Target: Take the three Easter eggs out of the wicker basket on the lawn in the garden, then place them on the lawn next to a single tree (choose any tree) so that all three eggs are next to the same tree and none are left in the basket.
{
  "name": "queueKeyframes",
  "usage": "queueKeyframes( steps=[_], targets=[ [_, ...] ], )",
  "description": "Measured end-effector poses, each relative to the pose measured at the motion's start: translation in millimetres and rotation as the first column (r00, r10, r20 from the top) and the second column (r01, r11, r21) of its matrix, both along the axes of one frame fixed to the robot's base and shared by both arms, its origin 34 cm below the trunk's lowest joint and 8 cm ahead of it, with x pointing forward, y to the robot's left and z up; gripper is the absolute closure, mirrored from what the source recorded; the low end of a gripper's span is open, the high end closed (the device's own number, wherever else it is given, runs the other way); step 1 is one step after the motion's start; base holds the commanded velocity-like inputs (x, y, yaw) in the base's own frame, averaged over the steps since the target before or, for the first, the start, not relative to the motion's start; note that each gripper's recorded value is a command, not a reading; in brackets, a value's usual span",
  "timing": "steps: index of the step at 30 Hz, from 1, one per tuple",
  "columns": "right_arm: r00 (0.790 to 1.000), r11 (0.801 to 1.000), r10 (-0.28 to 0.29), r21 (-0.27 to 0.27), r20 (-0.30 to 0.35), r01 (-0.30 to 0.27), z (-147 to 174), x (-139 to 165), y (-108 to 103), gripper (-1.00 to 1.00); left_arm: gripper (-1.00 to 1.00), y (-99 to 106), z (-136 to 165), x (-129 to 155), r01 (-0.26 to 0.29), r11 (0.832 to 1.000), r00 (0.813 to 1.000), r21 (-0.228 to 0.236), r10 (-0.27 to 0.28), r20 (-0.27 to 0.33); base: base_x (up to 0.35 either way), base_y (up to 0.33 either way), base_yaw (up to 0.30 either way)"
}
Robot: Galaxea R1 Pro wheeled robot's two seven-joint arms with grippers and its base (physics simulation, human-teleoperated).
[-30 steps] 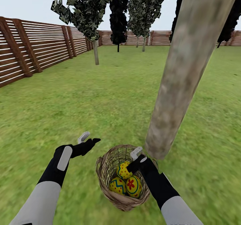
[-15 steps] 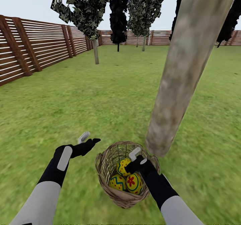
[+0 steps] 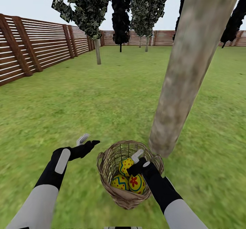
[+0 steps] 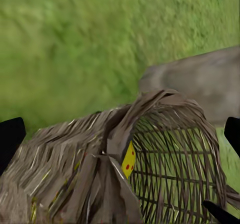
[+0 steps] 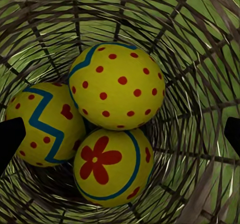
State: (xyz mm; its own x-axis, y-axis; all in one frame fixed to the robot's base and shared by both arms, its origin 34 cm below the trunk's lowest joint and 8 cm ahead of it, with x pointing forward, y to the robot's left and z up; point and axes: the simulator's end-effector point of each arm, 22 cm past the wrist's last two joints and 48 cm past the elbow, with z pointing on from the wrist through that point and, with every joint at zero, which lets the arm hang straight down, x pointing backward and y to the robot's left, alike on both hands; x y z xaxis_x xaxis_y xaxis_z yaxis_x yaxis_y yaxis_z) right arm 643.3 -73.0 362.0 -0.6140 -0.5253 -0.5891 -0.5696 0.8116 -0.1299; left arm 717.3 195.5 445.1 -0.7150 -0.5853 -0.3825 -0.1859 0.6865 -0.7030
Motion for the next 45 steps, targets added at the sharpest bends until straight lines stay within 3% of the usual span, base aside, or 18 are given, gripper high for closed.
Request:
queueKeyframes(
  steps=[5, 12, 19, 24, 31, 45],
  targets=[
    [1.000, 1.000, 0.002, 0.000, 0.000, -0.002, -1.0, -0.5, 0.3, -1.00, -1.00, 14.7, 12.8, 4.9, -0.014, 1.000, 0.999, 0.017, 0.014, 0.037, 0.005, 0.000, 0.000],
    [1.000, 1.000, -0.001, -0.002, -0.002, 0.001, -1.7, -0.9, -1.1, -1.00, -1.00, 57.7, 23.8, 9.6, -0.108, 0.994, 0.992, 0.003, 0.108, 0.064, 0.232, 0.000, 0.000],
    [1.000, 1.000, 0.001, -0.001, -0.006, -0.001, -2.7, -1.9, -0.2, -1.00, -1.00, 59.0, 25.3, 10.3, -0.111, 0.994, 0.991, -0.004, 0.111, 0.070, 0.020, 0.000, 0.000],
    [1.000, 1.000, 0.014, -0.002, -0.026, -0.014, -14.3, -6.1, 3.3, -1.00, -1.00, 58.1, 11.6, 9.4, -0.111, 0.994, 0.993, -0.003, 0.111, 0.049, 0.000, 0.000, 0.000],
    [0.996, 0.997, 0.072, -0.023, -0.050, -0.073, -32.1, -17.6, 17.9, -1.00, -1.00, 57.7, -8.5, 7.3, -0.111, 0.994, 0.994, 0.000, 0.111, 0.018, 0.000, 0.000, 0.000],
    [0.992, 0.996, 0.076, -0.028, -0.096, -0.079, -60.7, -17.5, 17.7, -1.00, -1.00, 55.0, -50.4, -0.5, -0.109, 0.994, 0.993, 0.002, 0.109, -0.048, 0.000, 0.000, 0.000]
  ],
)
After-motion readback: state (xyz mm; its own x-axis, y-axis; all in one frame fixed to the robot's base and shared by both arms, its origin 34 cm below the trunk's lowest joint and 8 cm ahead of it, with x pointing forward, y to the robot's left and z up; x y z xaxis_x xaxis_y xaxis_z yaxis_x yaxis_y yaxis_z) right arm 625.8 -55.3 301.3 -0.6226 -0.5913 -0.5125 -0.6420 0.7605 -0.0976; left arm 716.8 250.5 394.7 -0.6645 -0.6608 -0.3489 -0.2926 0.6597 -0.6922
